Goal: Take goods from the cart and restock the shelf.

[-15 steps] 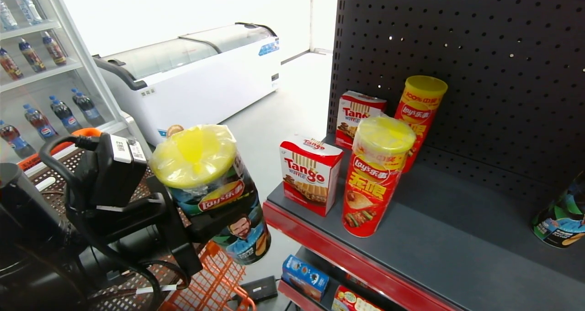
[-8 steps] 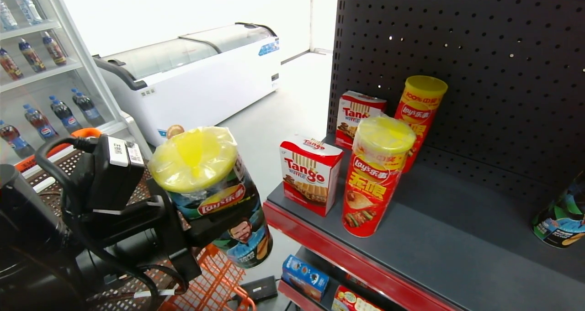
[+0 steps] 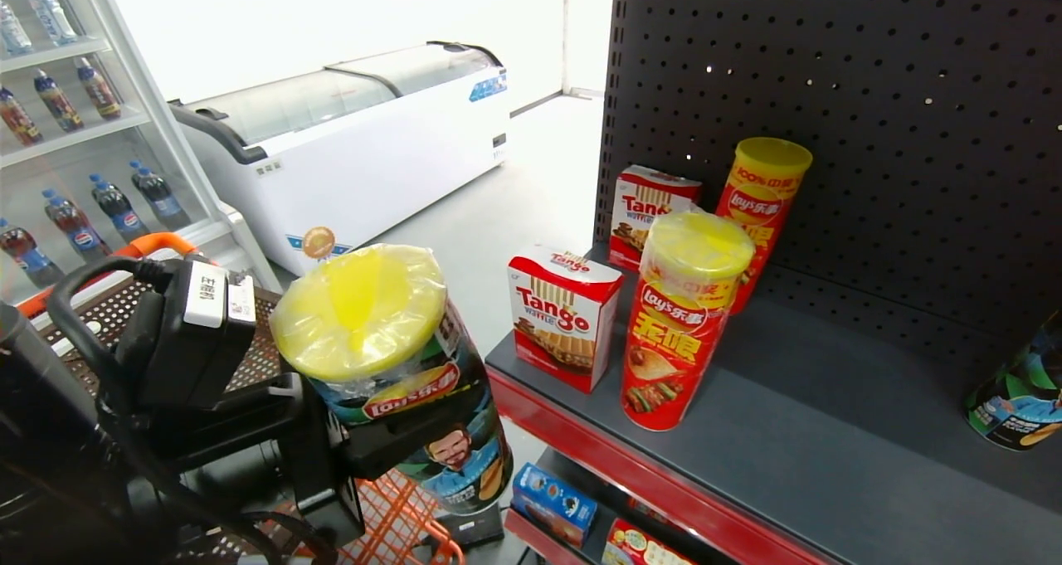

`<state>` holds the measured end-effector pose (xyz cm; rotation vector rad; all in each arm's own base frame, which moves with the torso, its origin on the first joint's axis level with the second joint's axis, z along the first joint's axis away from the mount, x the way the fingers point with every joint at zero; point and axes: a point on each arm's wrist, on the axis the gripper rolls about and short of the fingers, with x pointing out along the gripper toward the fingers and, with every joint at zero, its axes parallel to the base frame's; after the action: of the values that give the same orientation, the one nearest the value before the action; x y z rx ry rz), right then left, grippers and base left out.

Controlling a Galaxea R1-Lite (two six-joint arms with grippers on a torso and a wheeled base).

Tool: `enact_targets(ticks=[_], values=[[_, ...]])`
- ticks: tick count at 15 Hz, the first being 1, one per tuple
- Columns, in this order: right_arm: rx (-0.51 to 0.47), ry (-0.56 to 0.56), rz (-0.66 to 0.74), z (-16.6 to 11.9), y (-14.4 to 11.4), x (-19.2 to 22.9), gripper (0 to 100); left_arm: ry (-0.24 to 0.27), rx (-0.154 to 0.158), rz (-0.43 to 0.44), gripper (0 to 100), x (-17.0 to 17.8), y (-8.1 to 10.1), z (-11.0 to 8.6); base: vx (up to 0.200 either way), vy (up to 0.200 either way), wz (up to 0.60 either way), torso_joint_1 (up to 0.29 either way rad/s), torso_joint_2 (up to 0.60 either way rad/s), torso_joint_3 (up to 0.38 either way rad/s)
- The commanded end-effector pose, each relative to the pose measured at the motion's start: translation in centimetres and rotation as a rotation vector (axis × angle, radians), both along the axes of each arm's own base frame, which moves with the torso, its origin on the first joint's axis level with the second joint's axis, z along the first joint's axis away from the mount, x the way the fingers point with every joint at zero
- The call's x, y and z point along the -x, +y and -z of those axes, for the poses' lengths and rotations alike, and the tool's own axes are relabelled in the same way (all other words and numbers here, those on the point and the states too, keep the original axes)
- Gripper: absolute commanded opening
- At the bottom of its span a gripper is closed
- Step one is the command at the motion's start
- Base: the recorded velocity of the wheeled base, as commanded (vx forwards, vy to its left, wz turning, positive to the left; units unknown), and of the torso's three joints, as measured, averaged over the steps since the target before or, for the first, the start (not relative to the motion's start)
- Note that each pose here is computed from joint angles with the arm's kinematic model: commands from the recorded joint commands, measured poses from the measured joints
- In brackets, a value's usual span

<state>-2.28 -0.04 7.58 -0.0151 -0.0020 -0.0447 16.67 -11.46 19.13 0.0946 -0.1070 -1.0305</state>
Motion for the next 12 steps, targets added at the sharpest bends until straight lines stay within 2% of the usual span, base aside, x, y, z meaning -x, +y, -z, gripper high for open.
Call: enact_targets(ticks=[1,2,4,12], values=[[0.0,0.001,0.0,-0.01,0.0,-0.01,100,-0.012,0.008,0.012,0,0.48,0.07,-0.52,0.0,0.0,0.0,0.0,0.0,0.0],[0.0,0.001,0.0,-0.01,0.0,-0.01,100,-0.004,0.003,0.022,0,0.82,0.04,-0.56,0.0,0.0,0.0,0.0,0.0,0.0],[0.0,0.001,0.0,-0.01,0.0,-0.01,100,0.007,-0.005,0.035,0,1.16,0.2,-0.63,0.0,0.0,-0.6,0.005,0.0,0.0],[0.0,0.001,0.0,-0.01,0.0,-0.01,100,-0.001,0.0,0.033,0,1.05,0.19,-0.9,0.0,0.0,-0.6,0.004,0.0,0.002]])
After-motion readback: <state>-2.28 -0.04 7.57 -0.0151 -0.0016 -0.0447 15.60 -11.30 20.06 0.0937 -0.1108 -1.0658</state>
